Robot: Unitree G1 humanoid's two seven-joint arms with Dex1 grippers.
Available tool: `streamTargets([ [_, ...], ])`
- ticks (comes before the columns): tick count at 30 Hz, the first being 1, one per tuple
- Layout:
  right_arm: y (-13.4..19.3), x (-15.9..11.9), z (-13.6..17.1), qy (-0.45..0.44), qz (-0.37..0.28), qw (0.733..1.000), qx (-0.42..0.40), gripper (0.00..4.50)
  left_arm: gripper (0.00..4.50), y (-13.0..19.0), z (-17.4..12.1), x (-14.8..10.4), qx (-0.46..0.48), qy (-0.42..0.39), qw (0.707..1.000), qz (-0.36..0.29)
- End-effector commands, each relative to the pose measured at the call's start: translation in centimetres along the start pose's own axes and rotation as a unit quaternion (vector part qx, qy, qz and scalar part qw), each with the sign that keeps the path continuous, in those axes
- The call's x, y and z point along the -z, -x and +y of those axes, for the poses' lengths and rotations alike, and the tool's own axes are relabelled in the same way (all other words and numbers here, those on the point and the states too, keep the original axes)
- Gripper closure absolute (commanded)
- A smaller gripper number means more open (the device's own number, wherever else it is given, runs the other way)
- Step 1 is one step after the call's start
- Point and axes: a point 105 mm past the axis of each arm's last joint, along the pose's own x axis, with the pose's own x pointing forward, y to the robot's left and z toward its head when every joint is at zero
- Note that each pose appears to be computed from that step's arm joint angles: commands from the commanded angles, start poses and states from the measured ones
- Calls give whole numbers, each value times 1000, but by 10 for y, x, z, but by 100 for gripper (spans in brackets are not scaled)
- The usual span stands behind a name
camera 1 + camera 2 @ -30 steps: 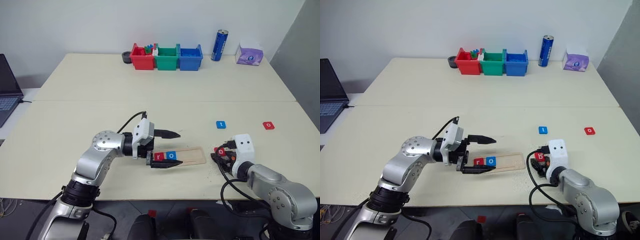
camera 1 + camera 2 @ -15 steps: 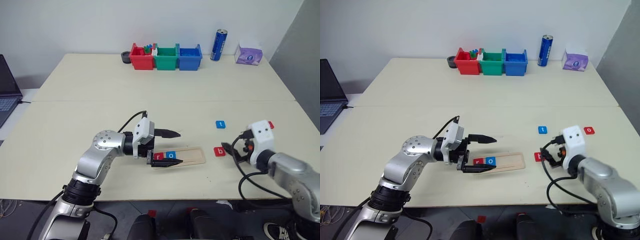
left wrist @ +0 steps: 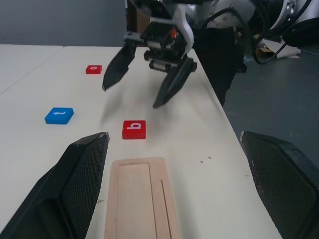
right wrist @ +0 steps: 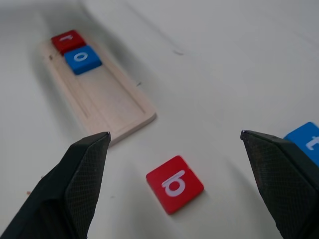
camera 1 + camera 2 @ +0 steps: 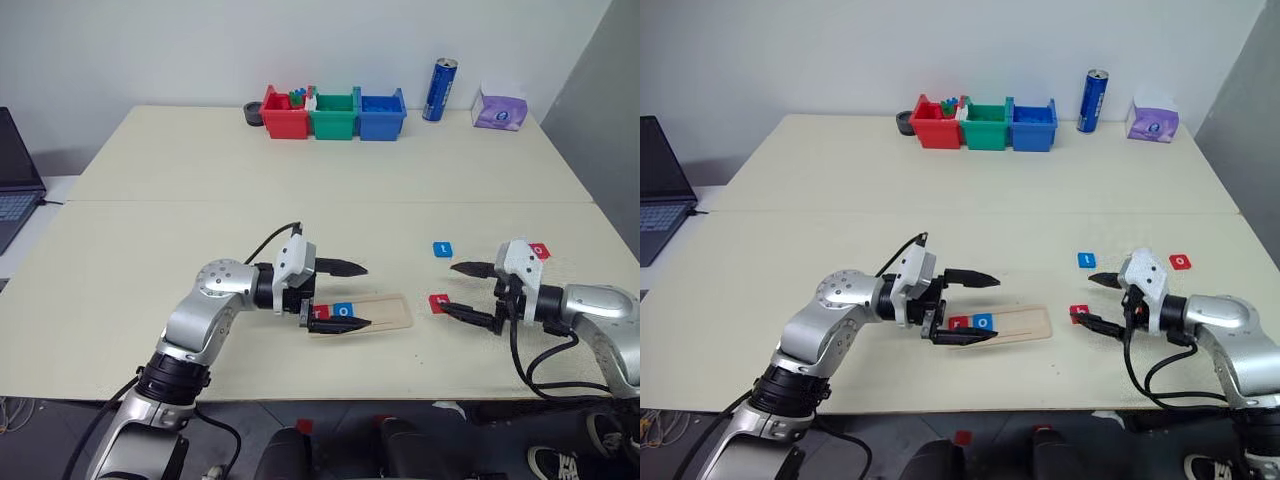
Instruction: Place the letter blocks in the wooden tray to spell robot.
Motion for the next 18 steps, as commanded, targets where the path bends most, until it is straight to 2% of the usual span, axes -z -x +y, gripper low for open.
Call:
streamTargets([
  [1,3,-4,-8,46,-1,999,-17,5,0,-4,-1,-8,9,-20,1000,-7],
  [7,-4,9,-10,77,19,996,-48,5,0,-6,-3,-7,12,-21,1000,-9],
  [18,-17,20,-12,62,27,995,-69,5,0,-4,-6,-6,11,-19,1000,-8],
])
